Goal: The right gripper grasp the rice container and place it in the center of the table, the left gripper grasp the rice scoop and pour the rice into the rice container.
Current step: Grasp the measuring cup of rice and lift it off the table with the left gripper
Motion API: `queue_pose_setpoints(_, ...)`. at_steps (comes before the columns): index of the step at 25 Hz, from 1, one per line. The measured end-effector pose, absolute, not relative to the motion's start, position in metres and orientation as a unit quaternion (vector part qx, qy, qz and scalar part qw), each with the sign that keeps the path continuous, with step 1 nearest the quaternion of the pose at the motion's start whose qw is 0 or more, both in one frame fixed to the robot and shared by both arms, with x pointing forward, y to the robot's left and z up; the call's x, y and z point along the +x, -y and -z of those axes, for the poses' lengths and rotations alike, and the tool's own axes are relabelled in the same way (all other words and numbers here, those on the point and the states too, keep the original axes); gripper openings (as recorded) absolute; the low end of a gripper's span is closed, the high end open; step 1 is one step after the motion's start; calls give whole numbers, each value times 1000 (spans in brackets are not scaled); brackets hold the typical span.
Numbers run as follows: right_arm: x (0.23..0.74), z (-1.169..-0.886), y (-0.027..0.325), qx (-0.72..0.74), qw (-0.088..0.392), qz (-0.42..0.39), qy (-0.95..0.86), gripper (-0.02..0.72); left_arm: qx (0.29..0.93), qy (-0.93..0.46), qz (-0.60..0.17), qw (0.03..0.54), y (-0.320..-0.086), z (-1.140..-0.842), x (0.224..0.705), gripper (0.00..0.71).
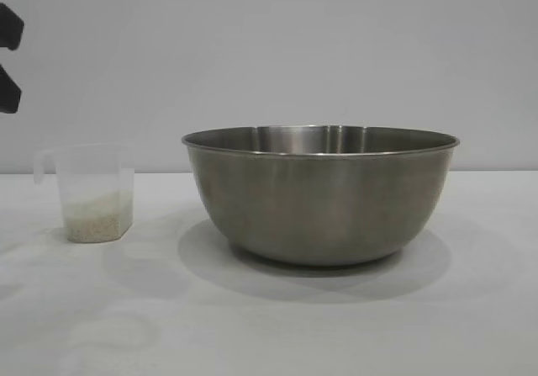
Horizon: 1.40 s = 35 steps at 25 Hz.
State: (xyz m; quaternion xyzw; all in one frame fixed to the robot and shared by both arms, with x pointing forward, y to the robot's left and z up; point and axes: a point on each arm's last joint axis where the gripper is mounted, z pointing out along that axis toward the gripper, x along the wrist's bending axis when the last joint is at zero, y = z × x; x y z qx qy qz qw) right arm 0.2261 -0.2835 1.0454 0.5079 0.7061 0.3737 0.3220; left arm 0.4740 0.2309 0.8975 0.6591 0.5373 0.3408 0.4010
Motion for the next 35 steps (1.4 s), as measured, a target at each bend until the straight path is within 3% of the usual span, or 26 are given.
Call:
queue_pose_setpoints(17,226,-1045,283,508,322,-374,-706,319,665,-524,-363,389,-231,-849,480,224)
queue_pose_setpoints(35,226,-1045,284,503,319,-377,-710,319,646,-524,-380,405,-226,-852,499,224)
